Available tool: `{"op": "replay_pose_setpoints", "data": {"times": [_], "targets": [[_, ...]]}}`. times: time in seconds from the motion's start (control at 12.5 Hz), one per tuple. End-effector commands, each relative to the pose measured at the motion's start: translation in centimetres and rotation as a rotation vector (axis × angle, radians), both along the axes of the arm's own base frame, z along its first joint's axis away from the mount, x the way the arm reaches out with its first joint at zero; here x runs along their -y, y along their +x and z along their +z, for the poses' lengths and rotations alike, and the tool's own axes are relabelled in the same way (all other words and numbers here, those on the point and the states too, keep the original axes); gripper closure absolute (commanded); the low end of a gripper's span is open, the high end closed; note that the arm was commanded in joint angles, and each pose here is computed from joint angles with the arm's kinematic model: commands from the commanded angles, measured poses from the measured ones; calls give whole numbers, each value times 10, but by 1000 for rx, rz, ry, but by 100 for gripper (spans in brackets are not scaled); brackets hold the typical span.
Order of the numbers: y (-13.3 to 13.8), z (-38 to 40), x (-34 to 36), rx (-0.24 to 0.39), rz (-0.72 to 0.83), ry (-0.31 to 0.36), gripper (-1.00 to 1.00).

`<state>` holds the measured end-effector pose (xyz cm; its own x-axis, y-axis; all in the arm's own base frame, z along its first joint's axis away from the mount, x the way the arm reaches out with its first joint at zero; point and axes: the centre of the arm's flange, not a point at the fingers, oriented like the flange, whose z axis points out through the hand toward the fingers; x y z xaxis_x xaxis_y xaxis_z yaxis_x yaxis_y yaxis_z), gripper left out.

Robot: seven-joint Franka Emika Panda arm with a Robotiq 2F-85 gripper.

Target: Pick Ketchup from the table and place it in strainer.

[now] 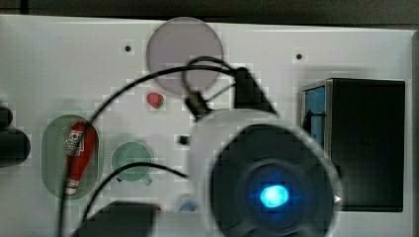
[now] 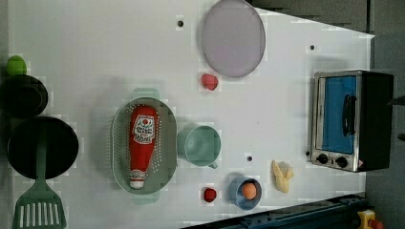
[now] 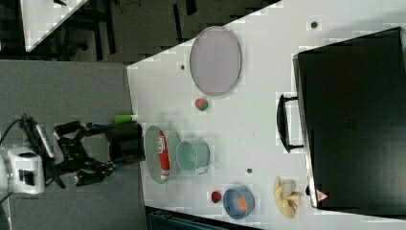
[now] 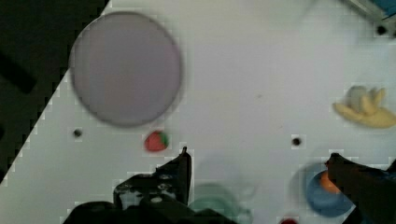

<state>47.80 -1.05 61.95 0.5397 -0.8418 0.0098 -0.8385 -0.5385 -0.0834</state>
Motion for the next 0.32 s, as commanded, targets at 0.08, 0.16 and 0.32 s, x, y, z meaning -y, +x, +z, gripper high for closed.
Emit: {"op": "replay_pose_setpoints", "data": {"times": [0.08, 0.16, 0.32], "targets": [[9, -21, -18, -33, 118, -46, -100], [9, -21, -18, -35, 117, -46, -100], [9, -25, -15, -42, 113, -44, -100]]}}
